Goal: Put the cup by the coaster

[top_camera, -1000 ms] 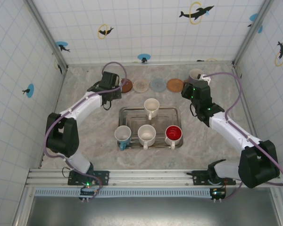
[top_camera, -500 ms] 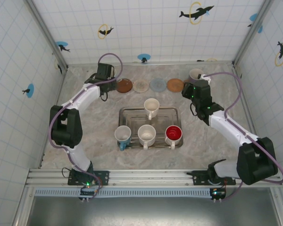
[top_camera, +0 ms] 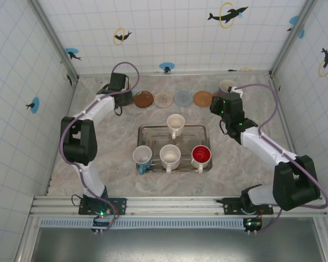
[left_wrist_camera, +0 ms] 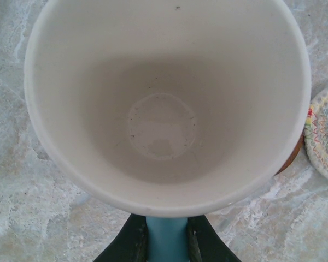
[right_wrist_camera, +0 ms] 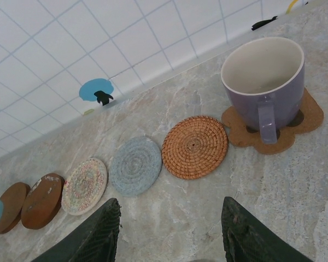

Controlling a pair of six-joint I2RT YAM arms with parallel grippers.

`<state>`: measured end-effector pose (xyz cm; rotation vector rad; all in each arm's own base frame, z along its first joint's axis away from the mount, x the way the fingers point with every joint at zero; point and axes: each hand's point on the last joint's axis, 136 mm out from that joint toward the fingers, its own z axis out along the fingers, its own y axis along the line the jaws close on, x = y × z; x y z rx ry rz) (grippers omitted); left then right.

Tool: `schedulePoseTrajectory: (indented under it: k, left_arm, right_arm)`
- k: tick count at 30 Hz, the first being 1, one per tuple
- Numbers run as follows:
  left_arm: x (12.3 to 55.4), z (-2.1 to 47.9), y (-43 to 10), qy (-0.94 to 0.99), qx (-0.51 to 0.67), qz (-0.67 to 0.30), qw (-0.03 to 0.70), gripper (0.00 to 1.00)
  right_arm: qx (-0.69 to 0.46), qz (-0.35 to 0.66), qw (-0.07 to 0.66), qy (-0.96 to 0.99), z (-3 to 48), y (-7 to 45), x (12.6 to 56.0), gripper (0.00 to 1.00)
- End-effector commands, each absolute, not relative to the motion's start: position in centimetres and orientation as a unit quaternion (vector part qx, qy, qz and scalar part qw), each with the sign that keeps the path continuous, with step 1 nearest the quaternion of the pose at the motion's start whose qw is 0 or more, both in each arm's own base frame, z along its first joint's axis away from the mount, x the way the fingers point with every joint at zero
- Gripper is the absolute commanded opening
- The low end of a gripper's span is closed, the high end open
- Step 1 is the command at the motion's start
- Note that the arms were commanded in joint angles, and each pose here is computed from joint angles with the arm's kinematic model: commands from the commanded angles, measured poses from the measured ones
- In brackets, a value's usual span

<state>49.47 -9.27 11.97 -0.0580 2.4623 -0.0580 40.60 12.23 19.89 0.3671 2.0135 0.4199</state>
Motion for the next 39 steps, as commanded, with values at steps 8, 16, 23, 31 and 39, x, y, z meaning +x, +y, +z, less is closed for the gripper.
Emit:
schedulePoseTrajectory:
  k: [8, 16, 23, 31, 39]
  left_arm:
    - [52.7, 13.9, -8.2, 0.926, -0.024, -0.028, 0.377, 0.00]
    - [53.2, 13.0, -7.6, 0.929, -0.030, -0.030, 0.369, 0.00]
    - [53.4, 12.4, -7.2, 0.931, -0.034, -0.029, 0.363, 0.00]
    - [53.7, 12.2, -6.9, 0.931, -0.034, -0.029, 0.362, 0.00]
    - [54.2, 11.9, -6.6, 0.932, -0.042, -0.029, 0.360, 0.00]
  right_arm:
    - [0.154, 0.179, 0.507, 0.829, 20.0, 12.4, 41.3, 0.52]
    - [0.151, 0.181, 0.502, 0.832, 19.7, 12.7, 41.6, 0.52]
    - [0.149, 0.185, 0.498, 0.834, 19.5, 12.9, 41.8, 0.51]
    - [0.149, 0.186, 0.497, 0.834, 19.5, 13.0, 41.8, 0.51]
    - [0.147, 0.189, 0.494, 0.836, 19.3, 13.3, 42.0, 0.51]
